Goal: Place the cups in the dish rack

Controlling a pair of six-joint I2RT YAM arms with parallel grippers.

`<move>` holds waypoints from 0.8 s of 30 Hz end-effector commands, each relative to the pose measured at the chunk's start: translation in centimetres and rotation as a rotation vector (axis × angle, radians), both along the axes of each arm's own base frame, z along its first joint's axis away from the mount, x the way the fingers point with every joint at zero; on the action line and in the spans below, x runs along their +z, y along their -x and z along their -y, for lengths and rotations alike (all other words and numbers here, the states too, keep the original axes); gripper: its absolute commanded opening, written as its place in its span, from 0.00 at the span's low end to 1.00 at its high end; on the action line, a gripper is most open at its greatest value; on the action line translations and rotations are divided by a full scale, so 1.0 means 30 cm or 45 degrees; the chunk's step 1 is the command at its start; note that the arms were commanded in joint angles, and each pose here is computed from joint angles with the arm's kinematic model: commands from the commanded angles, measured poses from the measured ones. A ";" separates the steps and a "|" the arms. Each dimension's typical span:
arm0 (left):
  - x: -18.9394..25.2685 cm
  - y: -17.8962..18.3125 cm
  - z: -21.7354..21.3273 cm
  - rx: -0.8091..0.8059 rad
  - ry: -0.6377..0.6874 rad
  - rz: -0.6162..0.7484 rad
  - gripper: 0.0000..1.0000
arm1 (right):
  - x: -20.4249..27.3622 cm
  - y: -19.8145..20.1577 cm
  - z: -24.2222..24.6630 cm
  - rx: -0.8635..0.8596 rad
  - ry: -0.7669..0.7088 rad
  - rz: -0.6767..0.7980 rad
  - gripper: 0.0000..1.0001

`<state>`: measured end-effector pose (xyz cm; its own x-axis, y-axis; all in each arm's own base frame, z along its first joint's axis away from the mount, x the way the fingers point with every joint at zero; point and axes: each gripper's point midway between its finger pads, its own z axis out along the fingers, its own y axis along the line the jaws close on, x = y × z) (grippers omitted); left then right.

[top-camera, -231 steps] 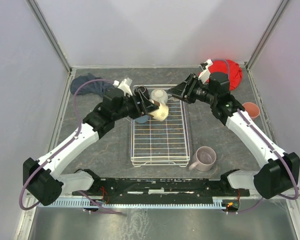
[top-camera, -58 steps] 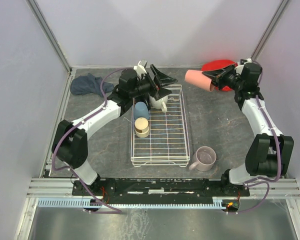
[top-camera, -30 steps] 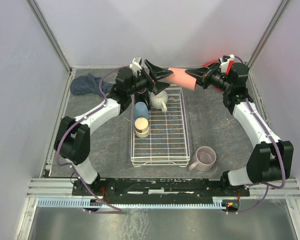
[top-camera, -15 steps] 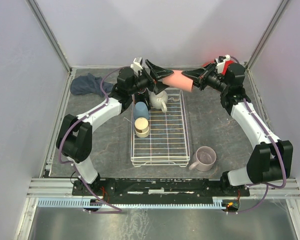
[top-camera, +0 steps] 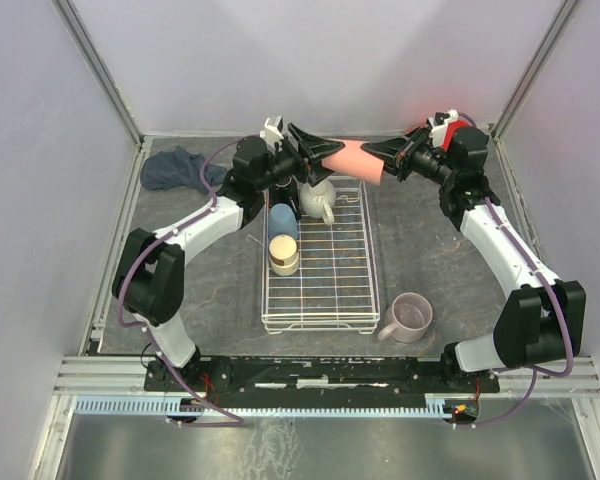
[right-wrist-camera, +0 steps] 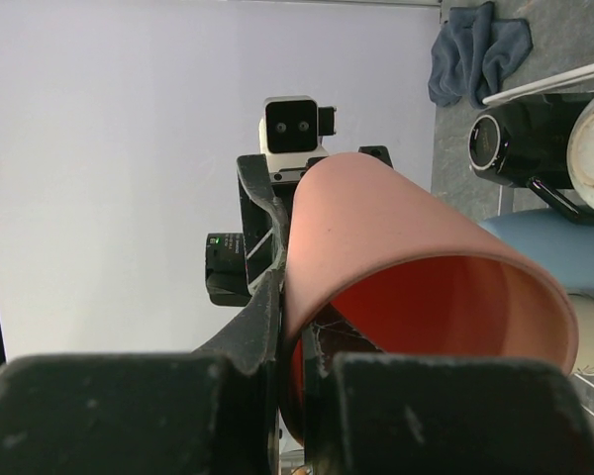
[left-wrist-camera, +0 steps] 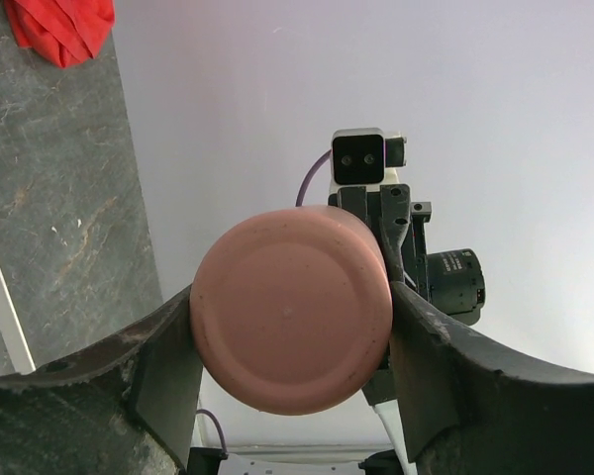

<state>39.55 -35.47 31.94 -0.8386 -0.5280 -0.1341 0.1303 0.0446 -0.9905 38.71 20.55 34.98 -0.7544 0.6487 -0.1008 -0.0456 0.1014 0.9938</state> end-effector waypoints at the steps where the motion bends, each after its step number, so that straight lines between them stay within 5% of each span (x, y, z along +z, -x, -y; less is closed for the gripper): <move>1: 0.104 0.048 -0.020 0.003 0.082 0.095 0.21 | 0.061 0.029 -0.010 0.014 0.037 0.125 0.07; 8: 0.041 0.137 -0.085 0.027 -0.194 0.171 0.07 | 0.013 0.061 0.008 0.010 0.211 0.144 0.49; 24: -0.161 0.419 -0.306 0.199 -0.959 0.296 0.05 | -0.116 0.081 0.120 -0.038 0.643 0.138 0.61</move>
<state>28.09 -29.29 30.04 -0.7224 -0.4117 -0.5555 0.2876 0.5517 -0.7829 36.78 18.15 30.38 -0.7428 0.5450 -0.3889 -0.0841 0.5002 0.8618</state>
